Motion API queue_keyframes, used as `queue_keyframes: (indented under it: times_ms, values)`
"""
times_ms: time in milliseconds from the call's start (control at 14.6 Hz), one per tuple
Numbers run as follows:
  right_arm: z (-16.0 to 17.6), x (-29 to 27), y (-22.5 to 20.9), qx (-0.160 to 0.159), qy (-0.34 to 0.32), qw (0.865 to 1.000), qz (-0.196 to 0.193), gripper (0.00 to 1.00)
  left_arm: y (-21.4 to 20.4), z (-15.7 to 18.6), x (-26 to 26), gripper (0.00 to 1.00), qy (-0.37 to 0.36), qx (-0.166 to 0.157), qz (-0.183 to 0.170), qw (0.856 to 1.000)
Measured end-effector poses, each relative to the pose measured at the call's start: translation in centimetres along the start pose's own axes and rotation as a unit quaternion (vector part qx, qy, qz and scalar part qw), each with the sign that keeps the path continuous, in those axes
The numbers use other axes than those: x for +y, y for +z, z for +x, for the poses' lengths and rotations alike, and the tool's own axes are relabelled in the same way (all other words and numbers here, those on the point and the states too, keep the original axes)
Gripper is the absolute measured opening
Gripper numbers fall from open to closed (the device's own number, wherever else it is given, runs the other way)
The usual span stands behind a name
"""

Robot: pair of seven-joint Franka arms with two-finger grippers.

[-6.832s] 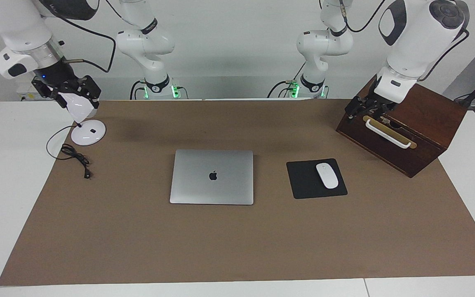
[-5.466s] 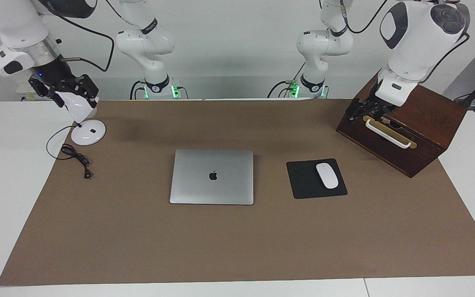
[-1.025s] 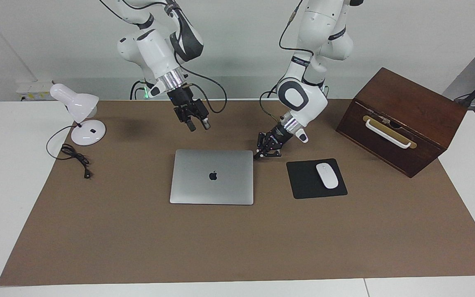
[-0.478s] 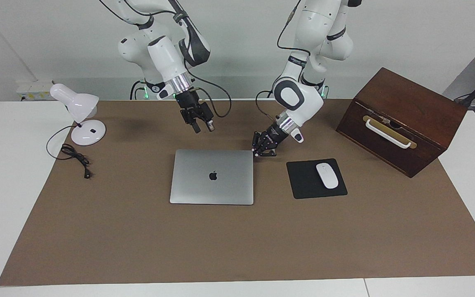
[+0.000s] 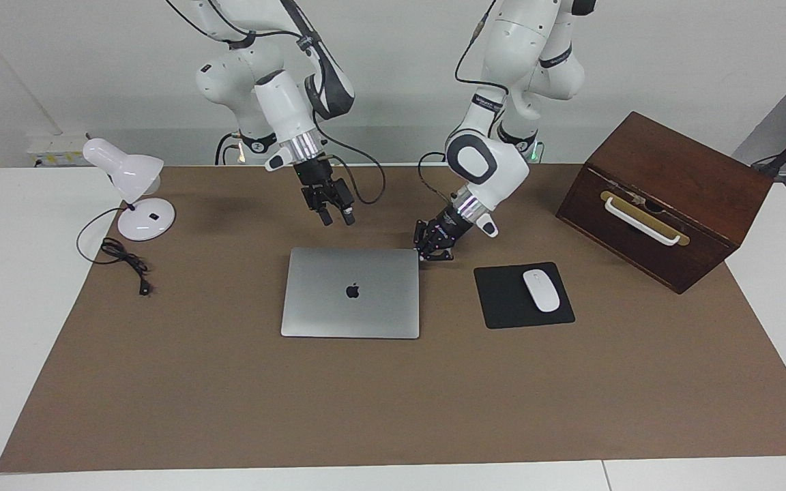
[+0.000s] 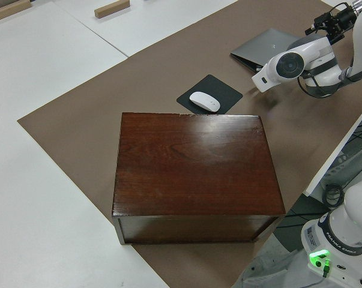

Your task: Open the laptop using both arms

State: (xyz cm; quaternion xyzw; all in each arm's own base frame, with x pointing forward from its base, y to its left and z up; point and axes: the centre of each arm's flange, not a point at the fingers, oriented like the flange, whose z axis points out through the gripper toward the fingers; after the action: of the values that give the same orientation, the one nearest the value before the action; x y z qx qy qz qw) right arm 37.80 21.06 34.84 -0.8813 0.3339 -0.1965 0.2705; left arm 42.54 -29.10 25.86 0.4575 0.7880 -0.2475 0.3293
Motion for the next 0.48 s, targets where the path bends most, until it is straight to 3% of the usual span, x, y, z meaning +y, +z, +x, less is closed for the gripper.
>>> queue_keyframes:
  times_ms: [478]
  values:
    - [0.03, 0.21, 1.44, 0.007, -0.003, 1.000, -0.012, 1.00, 0.27, 0.27, -0.01, 0.01, 0.006, 0.003, 0.001, 1.000]
